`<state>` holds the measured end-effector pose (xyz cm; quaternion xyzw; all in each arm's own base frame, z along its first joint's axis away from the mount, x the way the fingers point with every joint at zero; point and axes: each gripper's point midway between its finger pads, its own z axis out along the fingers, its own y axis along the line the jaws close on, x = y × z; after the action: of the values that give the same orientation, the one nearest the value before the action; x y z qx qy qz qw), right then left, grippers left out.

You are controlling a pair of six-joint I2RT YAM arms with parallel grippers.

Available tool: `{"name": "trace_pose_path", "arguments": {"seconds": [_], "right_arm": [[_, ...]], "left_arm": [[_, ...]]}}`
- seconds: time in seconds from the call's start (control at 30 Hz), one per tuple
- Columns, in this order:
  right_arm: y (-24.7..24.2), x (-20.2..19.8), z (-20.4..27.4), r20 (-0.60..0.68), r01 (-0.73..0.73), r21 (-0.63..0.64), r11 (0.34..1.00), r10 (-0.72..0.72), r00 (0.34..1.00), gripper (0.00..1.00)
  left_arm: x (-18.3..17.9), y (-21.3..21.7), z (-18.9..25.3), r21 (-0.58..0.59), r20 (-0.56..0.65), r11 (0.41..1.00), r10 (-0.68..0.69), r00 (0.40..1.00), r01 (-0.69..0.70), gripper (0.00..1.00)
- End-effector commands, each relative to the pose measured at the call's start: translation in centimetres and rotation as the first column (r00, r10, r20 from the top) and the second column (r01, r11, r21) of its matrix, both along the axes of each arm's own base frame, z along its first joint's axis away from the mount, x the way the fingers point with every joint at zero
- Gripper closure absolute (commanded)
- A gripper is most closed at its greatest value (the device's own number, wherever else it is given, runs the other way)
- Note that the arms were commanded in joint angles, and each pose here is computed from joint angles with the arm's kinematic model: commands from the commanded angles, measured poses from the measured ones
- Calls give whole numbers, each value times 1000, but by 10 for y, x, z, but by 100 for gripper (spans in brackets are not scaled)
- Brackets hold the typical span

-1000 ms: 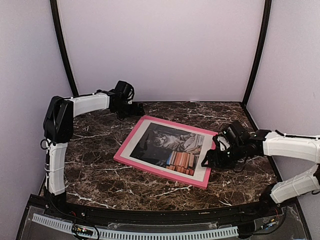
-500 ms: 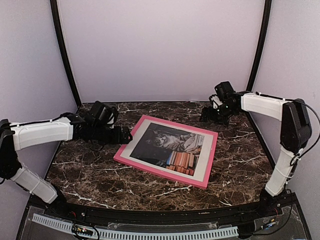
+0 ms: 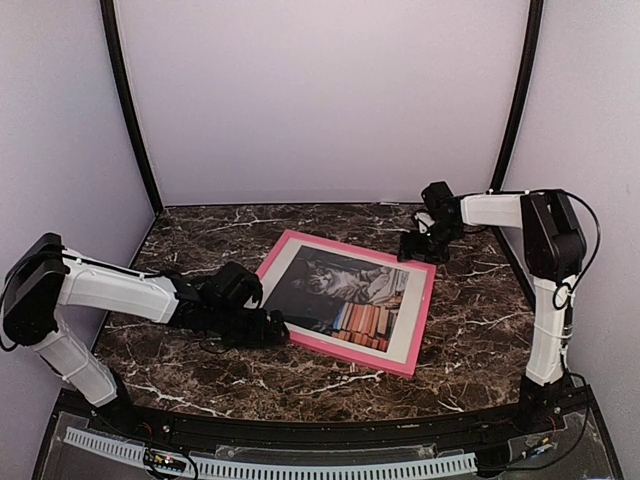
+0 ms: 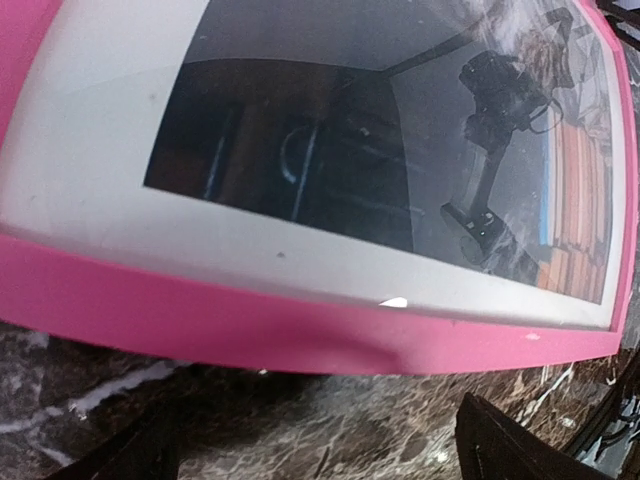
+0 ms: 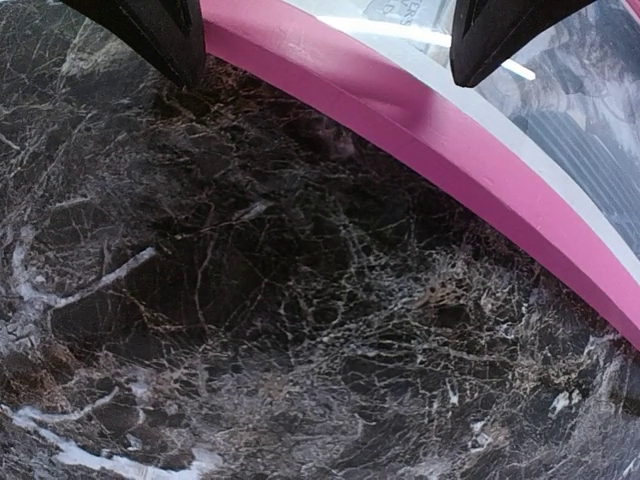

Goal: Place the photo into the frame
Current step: Rotate the photo frame at the center of the board.

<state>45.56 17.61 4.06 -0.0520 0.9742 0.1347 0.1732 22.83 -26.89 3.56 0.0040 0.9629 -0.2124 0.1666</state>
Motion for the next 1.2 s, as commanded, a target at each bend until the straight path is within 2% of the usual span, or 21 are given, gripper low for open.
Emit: {"name": "trace_pose_path", "arguments": {"seconds": [0.0, 0.23, 0.43, 0.6, 0.7, 0.83, 0.97, 1.17], "right_arm": [[0, -26, -12, -55, -36, 26, 999, 37, 998, 15], [-3, -72, -10, -83, -23, 95, 995, 31, 996, 17], [-4, -135, -5, -106, -2, 179, 984, 22, 994, 18], [26, -191, -4, -138, -77, 303, 950, 124, 983, 18], [44, -222, -6, -157, -126, 331, 935, 186, 970, 18], [65, -255, 2, -155, -192, 378, 905, 267, 951, 18], [68, -271, 11, -133, -246, 395, 885, 320, 938, 18], [51, -255, 24, -89, -228, 278, 933, 262, 961, 16]], "left_arm": [[4, -16, -6, -47, -28, 998, 28, 999, -29, 2], [15, -27, -12, -74, -35, 997, 33, 999, -36, 3], [41, -24, -11, -113, -33, 991, 69, 997, -72, 3], [73, -19, -2, -123, 6, 990, 76, 997, -75, 3], [100, -18, 3, -135, 25, 989, 70, 997, -66, 3], [124, -15, 0, -94, 31, 995, 16, 999, -13, 2], [149, -12, 4, -65, 59, 998, -21, 998, 25, 2], [170, 15, 14, 41, 110, 999, -9, 994, 4, 1]]}}
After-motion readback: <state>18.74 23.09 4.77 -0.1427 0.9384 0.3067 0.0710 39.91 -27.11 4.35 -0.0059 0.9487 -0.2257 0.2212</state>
